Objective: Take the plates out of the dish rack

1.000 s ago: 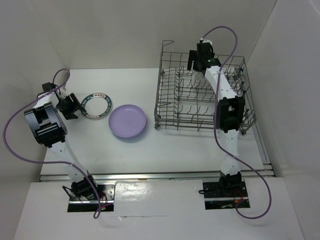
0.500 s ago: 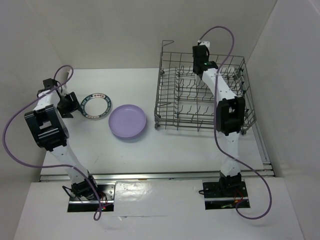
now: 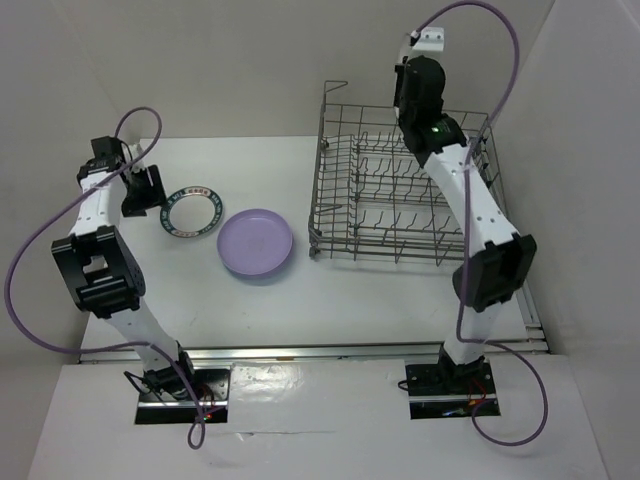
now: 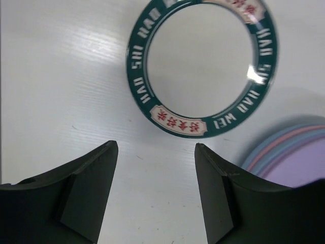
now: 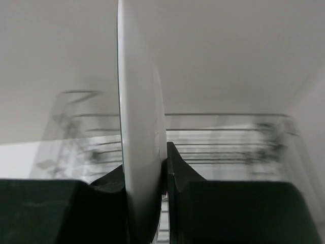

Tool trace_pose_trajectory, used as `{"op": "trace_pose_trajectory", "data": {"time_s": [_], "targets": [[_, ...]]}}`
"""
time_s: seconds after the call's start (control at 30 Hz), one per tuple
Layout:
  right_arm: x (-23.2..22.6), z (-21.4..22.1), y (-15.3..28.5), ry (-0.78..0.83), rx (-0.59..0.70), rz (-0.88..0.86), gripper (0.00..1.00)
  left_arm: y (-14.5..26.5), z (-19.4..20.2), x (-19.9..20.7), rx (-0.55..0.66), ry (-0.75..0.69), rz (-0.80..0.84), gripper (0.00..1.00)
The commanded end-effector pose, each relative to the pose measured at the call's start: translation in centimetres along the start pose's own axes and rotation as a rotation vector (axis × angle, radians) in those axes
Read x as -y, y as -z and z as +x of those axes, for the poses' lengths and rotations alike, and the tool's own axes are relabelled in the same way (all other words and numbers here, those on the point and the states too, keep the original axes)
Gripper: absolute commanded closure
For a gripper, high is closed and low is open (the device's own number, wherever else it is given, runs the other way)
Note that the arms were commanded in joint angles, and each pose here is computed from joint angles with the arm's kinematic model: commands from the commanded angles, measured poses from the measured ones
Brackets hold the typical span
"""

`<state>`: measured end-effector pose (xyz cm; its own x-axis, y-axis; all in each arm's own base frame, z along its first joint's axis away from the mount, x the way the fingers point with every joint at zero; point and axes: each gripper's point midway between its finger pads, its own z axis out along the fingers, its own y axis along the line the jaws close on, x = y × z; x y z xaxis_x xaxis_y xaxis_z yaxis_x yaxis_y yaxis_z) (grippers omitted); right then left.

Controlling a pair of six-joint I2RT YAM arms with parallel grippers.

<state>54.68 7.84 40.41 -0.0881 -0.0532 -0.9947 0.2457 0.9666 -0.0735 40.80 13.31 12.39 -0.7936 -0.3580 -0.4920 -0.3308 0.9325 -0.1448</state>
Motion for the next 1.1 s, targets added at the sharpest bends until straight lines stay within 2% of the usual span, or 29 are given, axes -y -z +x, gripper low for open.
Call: {"op": "trace_pose_trajectory", "data": {"time_s": [0.0,0.03,0.07,0.1,0.13,0.17,0.2,0.23,0.27,0.3,0.33,0.47,0.57,0.8,0.87,0.9,0.97,1.0,1.07], "targets": [[-6.2,-5.8,7.2,-0.252,0.070,-0.530,1.00,5.5,-3.6,3.2,0.160,-0.112,0.054,0.24],[-6.5,-5.6,7.9,-0.293,0.057,-0.637,1.00,7.4,-4.2,4.8,0.208,-0.143,0.108,0.24],[-7.8,-3.6,9.4,-0.365,-0.018,-0.754,1.00,8.8,-4.4,7.5,0.229,-0.184,0.259,0.23],[-10.0,-2.4,11.8,-0.382,-0.074,-0.959,1.00,10.0,-3.7,9.5,0.215,-0.214,0.357,0.23],[-10.9,-2.5,12.8,-0.402,-0.063,-1.047,1.00,12.0,-3.7,11.9,0.231,-0.263,0.466,0.23],[-11.9,-0.7,13.8,-0.445,-0.132,-1.120,1.00,14.3,-2.7,15.3,0.225,-0.335,0.673,0.23],[-13.0,0.5,15.7,-0.452,-0.189,-1.261,1.00,15.8,-2.0,17.0,0.214,-0.371,0.773,0.22],[-14.2,2.0,16.4,-0.512,-0.246,-1.332,1.00,18.0,-0.4,19.7,0.175,-0.417,0.932,0.20],[-15.1,2.7,17.7,-0.535,-0.277,-1.406,1.00,18.3,0.1,20.3,0.163,-0.439,0.945,0.19],[-15.6,3.3,19.4,-0.541,-0.307,-1.506,1.00,19.8,1.0,21.6,0.149,-0.459,1.034,0.16],[-16.4,2.9,20.5,-0.542,-0.268,-1.565,1.00,19.9,1.5,22.4,0.125,-0.465,1.057,0.16],[-20.7,6.6,22.1,-0.551,-0.407,-1.592,1.00,18.8,2.7,24.6,0.113,-0.514,1.006,0.13],[-23.4,7.7,23.5,-0.531,-0.440,-1.645,1.00,18.3,3.3,24.9,0.101,-0.516,0.964,0.12],[-25.9,8.3,25.4,-0.524,-0.468,-1.694,1.00,15.7,4.3,24.5,0.037,-0.482,0.905,0.12],[-26.3,8.9,25.7,-0.523,-0.484,-1.700,1.00,15.8,4.5,24.8,0.033,-0.488,0.910,0.17],[-26.3,8.9,25.7,-0.523,-0.484,-1.700,1.00,15.8,4.5,24.8,0.029,-0.479,0.910,0.30],[-26.4,8.4,25.4,-0.527,-0.467,-1.686,1.00,16.0,4.8,24.9,0.011,-0.483,0.926,0.47],[-26.4,7.9,25.4,-0.526,-0.454,-1.691,1.00,16.1,5.1,24.9,0.004,-0.495,0.939,0.64],[-26.6,7.9,25.2,-0.526,-0.457,-1.690,1.00,16.1,5.4,24.9,-0.015,-0.500,0.946,0.80]]}}
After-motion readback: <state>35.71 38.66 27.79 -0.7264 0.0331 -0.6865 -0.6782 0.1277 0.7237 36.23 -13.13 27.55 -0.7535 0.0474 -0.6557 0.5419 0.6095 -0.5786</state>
